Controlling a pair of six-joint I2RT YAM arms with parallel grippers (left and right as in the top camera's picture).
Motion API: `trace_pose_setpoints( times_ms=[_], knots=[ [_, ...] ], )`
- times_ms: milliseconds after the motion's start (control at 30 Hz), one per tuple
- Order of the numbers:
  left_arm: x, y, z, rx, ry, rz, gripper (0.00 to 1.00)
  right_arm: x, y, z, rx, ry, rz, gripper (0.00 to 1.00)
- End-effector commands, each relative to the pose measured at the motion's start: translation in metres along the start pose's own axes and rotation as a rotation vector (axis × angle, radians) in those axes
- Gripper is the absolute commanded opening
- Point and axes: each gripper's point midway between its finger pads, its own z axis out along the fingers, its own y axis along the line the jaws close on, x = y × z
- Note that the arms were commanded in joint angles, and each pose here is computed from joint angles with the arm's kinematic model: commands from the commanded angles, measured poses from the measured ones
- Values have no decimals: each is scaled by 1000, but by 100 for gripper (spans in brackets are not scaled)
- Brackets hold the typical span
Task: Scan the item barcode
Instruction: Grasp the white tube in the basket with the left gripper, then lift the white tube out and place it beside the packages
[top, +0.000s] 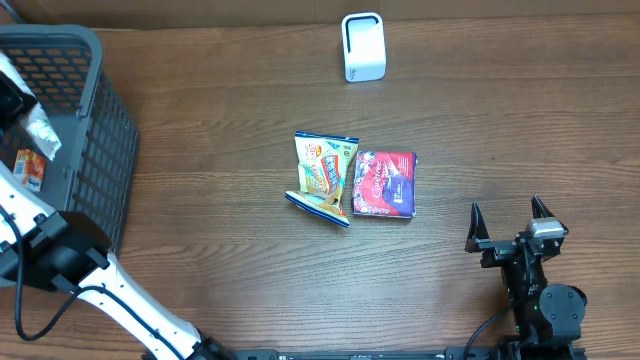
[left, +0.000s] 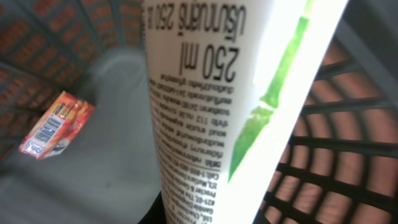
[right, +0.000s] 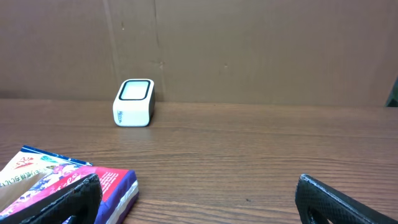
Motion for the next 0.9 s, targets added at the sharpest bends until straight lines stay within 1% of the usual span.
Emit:
trace_pose_setpoints(
  times_ms=[0,133,300,433,567,667,767,867],
  knots=[
    [-19,-32,-65,76,-154,-28,4,1,0,0,-2,-6,6,100],
    [-22,-66,-106,206,-227,-2,4,1,0,0,-2,-6,6,100],
    [-17,-123,-159,454,-281,49,4,1,0,0,-2,-6,6,100],
    [1,-164,-183,583,-264,119,4,1,0,0,-2,-6,6,100],
    [30,-209,-184,684,-173,176,4,1,0,0,-2,-6,6,100],
    [58,-241,-167,677,-76,222,4,1,0,0,-2,-6,6,100],
    [88,-265,-145,604,12,264,4,1,0,0,-2,-6,6,100],
    [126,-291,-124,530,107,331,4,1,0,0,-2,-6,6,100]
  ],
)
